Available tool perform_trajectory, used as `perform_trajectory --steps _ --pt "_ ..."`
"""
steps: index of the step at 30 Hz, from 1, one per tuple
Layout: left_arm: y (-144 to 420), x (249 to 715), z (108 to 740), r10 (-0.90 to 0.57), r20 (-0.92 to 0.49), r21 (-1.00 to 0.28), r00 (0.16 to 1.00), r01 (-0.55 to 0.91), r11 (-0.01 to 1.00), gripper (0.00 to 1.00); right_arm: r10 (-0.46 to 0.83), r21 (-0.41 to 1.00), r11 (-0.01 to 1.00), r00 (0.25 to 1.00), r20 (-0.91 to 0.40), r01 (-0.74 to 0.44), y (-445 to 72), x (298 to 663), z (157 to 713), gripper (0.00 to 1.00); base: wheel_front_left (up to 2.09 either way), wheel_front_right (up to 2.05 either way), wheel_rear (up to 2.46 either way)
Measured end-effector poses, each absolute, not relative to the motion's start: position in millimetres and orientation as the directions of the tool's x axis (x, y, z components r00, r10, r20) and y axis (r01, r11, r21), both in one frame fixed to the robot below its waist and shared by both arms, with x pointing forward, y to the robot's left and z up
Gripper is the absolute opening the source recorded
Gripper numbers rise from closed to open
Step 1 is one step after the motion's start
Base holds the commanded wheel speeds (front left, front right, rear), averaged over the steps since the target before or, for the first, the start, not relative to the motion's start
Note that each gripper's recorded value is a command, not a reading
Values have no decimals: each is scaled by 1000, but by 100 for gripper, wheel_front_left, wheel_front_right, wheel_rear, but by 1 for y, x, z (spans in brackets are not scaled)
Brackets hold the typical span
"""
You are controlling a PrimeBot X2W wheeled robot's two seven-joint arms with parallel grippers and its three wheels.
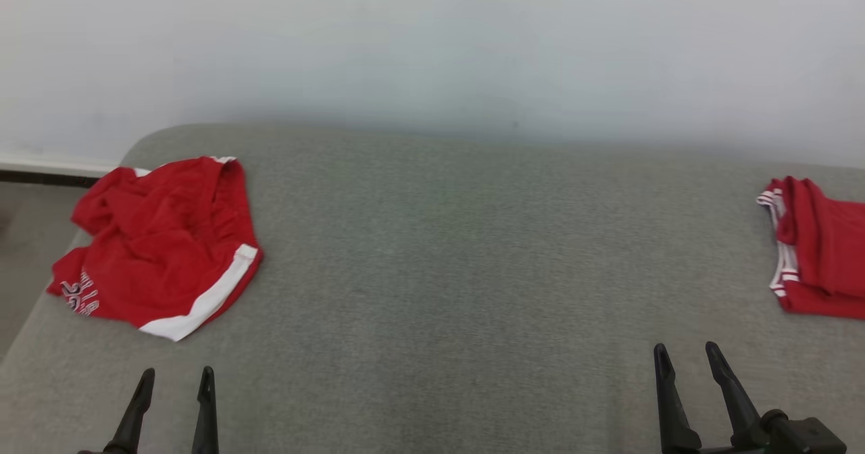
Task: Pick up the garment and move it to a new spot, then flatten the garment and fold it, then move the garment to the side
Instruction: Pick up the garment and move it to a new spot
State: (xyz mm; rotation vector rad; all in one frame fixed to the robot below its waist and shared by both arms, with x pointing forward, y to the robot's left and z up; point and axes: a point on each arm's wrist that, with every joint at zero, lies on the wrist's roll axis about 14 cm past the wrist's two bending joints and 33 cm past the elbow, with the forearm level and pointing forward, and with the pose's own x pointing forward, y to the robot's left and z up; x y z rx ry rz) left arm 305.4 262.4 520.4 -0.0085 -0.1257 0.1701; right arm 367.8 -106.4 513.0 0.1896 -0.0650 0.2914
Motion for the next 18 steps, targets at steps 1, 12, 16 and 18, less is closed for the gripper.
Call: perform_trajectory --steps 1,12,16,18 --pt "267 303 521 183 124 -18 975 -182 983 100 293 178 936 952 88 -304 -102 369 512 100 0 0 0" --pt "319 255 519 370 112 -2 922 -373 928 100 451 189 870 890 75 -456 -41 386 506 100 0 0 0" --pt "334 236 519 432 108 2 896 -434 901 100 504 193 840 861 67 -507 -20 387 503 100 0 0 0" --pt "339 227 518 455 105 2 884 -458 889 100 526 194 827 848 63 -528 -11 388 501 100 0 0 0"
